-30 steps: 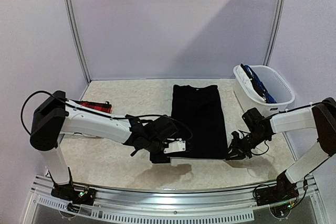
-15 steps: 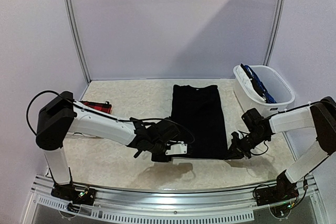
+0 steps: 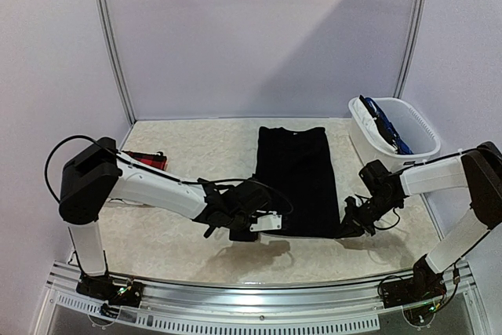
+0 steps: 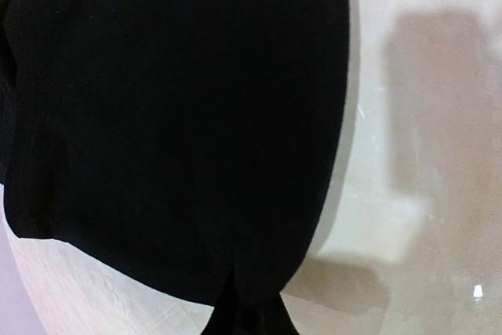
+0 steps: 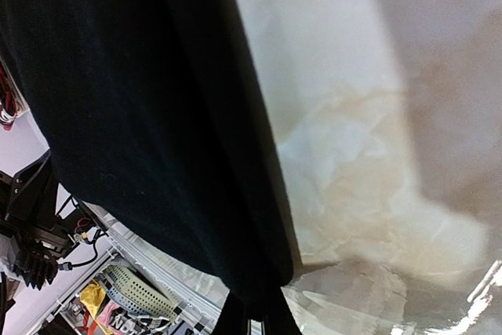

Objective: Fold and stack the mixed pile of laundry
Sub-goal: Pick up the 2/3-rectangle-folded T-shirt from the center of the board, then fold the 2/3-rectangle-folded T-shirt at the center of the board.

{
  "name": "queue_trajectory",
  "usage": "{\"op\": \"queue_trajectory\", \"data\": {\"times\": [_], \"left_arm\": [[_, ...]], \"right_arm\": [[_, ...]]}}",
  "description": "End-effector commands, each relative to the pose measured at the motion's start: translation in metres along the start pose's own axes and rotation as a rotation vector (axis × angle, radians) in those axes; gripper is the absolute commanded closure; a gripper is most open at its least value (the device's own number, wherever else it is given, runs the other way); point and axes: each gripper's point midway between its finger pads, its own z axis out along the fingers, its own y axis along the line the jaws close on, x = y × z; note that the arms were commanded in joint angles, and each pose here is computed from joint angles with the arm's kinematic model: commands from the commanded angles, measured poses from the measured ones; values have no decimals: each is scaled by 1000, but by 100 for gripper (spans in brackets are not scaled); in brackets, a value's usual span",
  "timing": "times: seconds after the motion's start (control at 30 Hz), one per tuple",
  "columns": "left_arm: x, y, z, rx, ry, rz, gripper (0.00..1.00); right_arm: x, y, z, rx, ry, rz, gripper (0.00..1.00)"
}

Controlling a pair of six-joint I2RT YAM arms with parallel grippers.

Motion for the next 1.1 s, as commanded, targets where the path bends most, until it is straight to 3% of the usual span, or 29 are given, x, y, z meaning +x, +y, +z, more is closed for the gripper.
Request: {"op": "queue_trajectory", "data": {"times": [0.0,1.07], "left_arm": [[9,-11,-1,49,36,-19,100],[-46,-43,-117,27,-51,-172,100]], "right_arm": [[-3,-14,-4,88,-14,7,100],[56,14,-80,44,-17,-125,100]]}}
